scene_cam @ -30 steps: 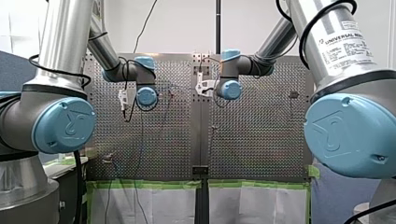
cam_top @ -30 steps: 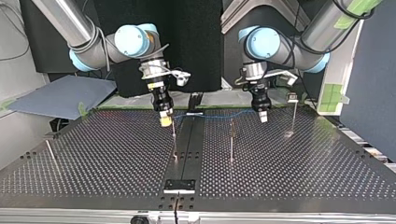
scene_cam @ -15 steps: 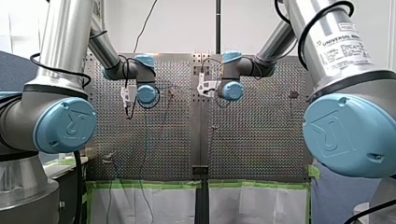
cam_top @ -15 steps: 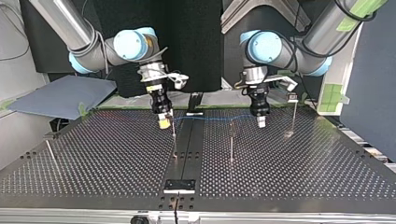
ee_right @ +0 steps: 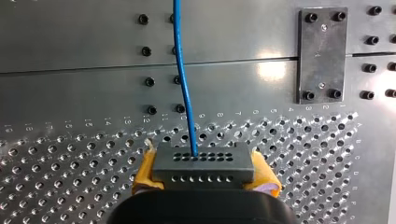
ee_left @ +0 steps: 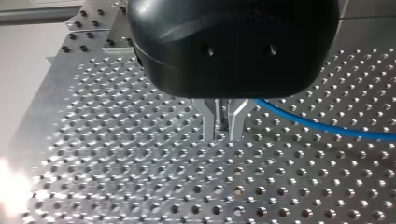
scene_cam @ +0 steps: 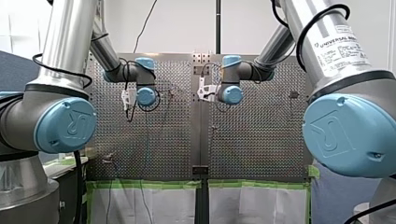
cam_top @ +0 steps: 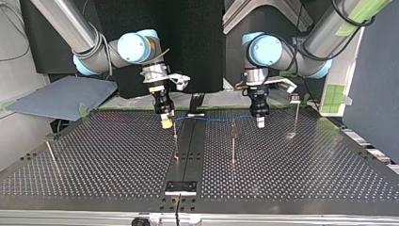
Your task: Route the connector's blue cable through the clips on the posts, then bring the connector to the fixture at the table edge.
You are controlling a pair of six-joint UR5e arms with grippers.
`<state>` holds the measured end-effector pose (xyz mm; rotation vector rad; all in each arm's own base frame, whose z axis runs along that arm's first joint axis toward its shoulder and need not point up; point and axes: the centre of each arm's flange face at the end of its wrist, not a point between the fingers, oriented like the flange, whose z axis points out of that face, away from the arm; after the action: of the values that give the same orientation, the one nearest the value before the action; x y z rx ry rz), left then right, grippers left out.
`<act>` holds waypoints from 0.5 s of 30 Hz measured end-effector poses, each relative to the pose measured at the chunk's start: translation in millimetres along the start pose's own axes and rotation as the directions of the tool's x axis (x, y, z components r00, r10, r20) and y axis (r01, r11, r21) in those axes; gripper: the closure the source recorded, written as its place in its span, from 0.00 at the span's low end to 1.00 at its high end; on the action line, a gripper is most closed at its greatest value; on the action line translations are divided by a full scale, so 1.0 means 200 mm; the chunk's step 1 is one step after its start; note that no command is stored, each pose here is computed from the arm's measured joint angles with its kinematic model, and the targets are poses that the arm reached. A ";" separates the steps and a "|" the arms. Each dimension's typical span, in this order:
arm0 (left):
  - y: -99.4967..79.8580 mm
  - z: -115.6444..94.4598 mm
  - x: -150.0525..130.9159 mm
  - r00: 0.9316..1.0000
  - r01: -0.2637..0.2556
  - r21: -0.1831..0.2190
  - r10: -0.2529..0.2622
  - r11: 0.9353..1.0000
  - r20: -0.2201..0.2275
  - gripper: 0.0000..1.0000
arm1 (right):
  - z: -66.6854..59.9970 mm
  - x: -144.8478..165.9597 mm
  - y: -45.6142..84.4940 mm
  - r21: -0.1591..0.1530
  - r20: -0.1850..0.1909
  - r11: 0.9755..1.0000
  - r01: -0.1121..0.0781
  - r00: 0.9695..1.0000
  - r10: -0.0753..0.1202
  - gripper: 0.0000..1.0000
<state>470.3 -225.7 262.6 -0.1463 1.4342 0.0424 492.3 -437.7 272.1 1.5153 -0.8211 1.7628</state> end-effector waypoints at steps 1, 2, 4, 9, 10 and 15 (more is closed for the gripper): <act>0.00 0.01 0.01 1.000 0.000 0.001 0.000 1.000 -0.001 0.82 | 0.00 0.00 0.00 0.000 0.000 1.000 0.000 1.000 0.000 1.00; 0.00 0.01 0.03 1.000 0.000 0.002 0.000 1.000 -0.002 0.82 | 0.00 0.00 0.00 0.000 -0.001 1.000 -0.001 1.000 0.001 1.00; -0.01 0.03 0.05 1.000 0.003 0.003 -0.003 1.000 -0.003 0.82 | 0.00 -0.01 0.01 0.000 0.000 1.000 -0.001 1.000 0.001 1.00; -0.02 0.07 0.04 1.000 0.009 0.013 -0.009 1.000 0.001 0.82 | 0.01 -0.02 0.02 -0.003 0.002 1.000 -0.002 1.000 0.002 1.00; -0.03 0.07 0.04 1.000 0.009 0.013 -0.009 1.000 0.002 0.82 | 0.01 -0.02 0.02 -0.004 0.004 1.000 -0.002 1.000 0.002 1.00; -0.03 0.10 0.03 1.000 0.012 0.018 -0.012 1.000 0.010 0.82 | 0.01 -0.05 0.04 -0.008 0.007 1.000 -0.002 1.000 0.002 1.00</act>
<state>490.6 -228.8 260.5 -0.1395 1.4234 0.0200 489.0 -445.2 262.3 1.5168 -0.8324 1.7552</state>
